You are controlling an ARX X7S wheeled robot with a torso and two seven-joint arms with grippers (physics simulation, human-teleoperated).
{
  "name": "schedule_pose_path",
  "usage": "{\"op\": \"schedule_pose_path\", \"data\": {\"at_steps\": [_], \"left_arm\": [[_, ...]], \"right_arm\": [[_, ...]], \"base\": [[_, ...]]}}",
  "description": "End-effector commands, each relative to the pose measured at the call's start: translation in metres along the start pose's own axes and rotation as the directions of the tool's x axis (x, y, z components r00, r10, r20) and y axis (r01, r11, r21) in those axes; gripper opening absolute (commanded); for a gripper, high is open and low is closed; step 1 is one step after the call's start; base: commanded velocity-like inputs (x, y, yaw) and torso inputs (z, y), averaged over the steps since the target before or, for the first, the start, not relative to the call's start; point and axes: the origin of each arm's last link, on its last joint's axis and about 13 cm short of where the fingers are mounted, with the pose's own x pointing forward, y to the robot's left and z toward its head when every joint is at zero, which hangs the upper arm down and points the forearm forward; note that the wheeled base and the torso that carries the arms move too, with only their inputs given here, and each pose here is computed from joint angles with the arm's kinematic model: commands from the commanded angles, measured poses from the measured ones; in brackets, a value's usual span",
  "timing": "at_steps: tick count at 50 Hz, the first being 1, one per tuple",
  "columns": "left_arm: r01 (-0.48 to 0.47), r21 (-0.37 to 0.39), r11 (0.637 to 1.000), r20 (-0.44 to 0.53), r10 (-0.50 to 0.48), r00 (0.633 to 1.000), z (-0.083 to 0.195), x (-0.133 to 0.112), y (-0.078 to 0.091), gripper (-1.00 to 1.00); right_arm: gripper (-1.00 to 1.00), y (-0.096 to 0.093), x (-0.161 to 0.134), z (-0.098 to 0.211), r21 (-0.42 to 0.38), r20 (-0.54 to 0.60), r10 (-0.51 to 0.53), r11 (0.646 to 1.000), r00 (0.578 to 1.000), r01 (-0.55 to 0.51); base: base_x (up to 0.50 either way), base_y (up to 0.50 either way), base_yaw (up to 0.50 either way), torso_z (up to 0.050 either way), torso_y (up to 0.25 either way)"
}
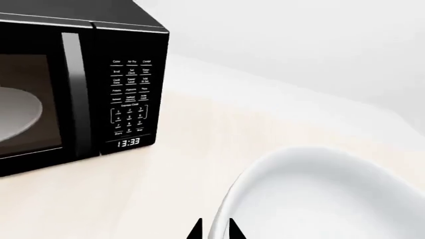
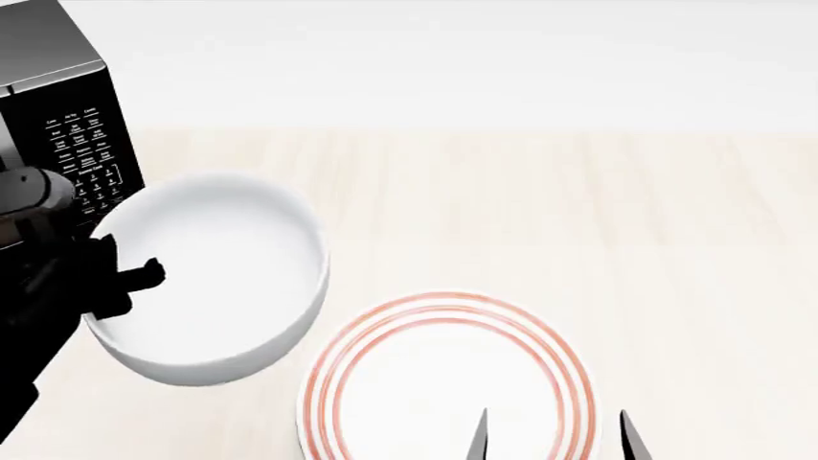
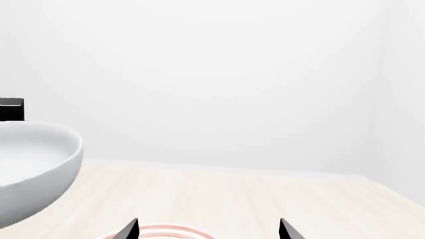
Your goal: Pick up the white bowl and put it on the plate.
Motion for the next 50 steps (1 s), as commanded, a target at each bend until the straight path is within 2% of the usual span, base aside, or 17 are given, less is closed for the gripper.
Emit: {"op": "schedule_pose_path", "data": {"at_steps": [1, 11, 20, 26, 33, 50], "left_arm": [[0.115, 0.02, 0.993, -0.02, -0.114, 0.993, -0.002, 0.009, -0.035, -1.0], [0.195, 0.031, 0.98, -0.051, -0.193, 0.98, -0.013, 0.02, -0.062, -1.0], [0.229, 0.017, 0.973, -0.074, -0.227, 0.971, -0.024, 0.027, -0.076, -1.0], [0.265, 0.035, 0.964, -0.074, -0.262, 0.962, -0.02, 0.028, -0.089, -1.0], [0.307, 0.034, 0.951, -0.097, -0.303, 0.948, -0.03, 0.028, -0.105, -1.0], [0.34, 0.035, 0.94, -0.118, -0.334, 0.935, -0.046, 0.038, -0.122, -1.0]], "right_arm": [[1.0, 0.0, 0.0, 0.0, -0.001, 0.002, 0.002, 1.0, 1.0, -0.002], [1.0, -0.001, 0.0, 0.0, 0.001, 0.002, 0.0, 1.0, 1.0, 0.0], [1.0, -0.002, 0.0, 0.0, 0.004, 0.003, -0.002, 1.0, 1.0, 0.002], [1.0, -0.002, 0.0, 0.0, 0.004, 0.003, -0.003, 1.0, 1.0, 0.003], [1.0, -0.001, -0.001, 0.002, 0.004, 0.006, 0.0, 1.0, 1.0, 0.0], [1.0, -0.001, 0.0, -0.001, 0.004, -0.002, 0.006, 1.0, 1.0, -0.006]], "base": [[0.0, 0.0, 0.0, 0.0, 0.0], [0.0, 0.0, 0.0, 0.0, 0.001], [0.0, 0.0, 0.0, 0.0, 0.0], [0.0, 0.0, 0.0, 0.0, 0.002], [0.0, 0.0, 0.0, 0.0, 0.0], [0.0, 0.0, 0.0, 0.0, 0.001]]}}
